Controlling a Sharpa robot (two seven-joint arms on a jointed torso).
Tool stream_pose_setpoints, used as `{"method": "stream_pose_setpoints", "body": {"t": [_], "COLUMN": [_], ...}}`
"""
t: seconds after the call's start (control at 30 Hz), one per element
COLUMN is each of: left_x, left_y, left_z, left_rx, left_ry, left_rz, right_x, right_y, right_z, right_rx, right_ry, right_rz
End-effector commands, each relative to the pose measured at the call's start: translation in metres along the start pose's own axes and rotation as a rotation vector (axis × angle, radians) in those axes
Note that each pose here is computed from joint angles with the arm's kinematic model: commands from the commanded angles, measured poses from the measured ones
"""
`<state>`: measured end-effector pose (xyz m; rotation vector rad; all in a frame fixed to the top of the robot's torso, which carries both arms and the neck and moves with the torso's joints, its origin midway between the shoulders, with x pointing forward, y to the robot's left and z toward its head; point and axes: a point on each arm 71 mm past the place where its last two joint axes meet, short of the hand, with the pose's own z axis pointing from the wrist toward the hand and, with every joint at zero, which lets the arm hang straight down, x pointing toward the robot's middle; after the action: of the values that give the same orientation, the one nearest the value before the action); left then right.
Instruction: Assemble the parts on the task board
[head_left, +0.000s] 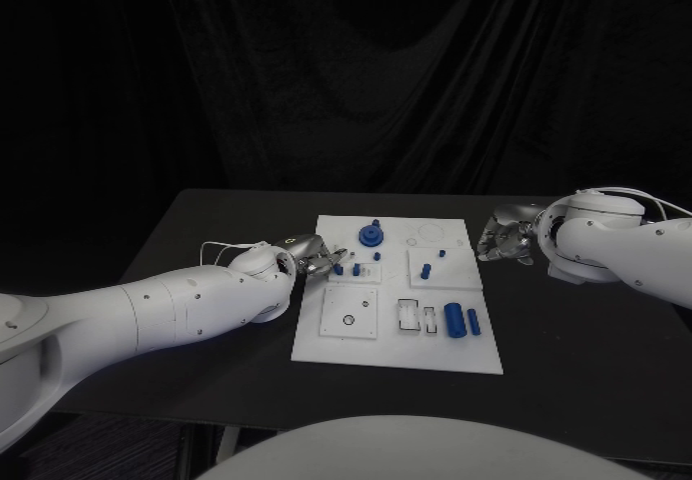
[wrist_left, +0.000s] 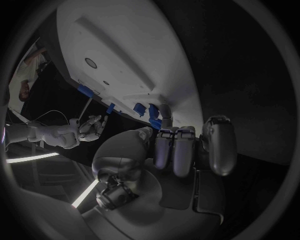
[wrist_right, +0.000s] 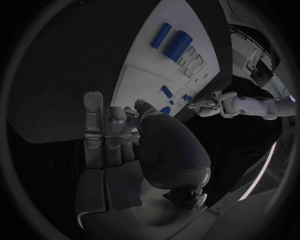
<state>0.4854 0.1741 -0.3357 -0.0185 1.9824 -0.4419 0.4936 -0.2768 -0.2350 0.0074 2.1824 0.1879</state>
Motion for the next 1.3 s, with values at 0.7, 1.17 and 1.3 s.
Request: {"method": "stream_pose_setpoints", "body": {"t": [0.7, 1.17, 1.3], "left_x": [0.0060, 0.0045, 0.0040], "left_y": [-0.0100, -0.0105, -0.0080], "left_z": [0.0019, 0.0013, 0.0012], "left_rx": [0.126, 0.135, 0.113], "left_ry": [0.026, 0.002, -0.005], "left_rz": [0.001, -0.004, -0.005], "right_x": [0.0020, 0.0020, 0.0020], "right_y": [-0.0006, -0.0015, -0.0016], "right_z": [-0.0001, -0.0004, -0.0005], "right_rx": [0.016, 0.018, 0.018], "right_ry": [0.013, 0.011, 0.012], "right_rz": [-0.008, -0.006, -0.006]}}
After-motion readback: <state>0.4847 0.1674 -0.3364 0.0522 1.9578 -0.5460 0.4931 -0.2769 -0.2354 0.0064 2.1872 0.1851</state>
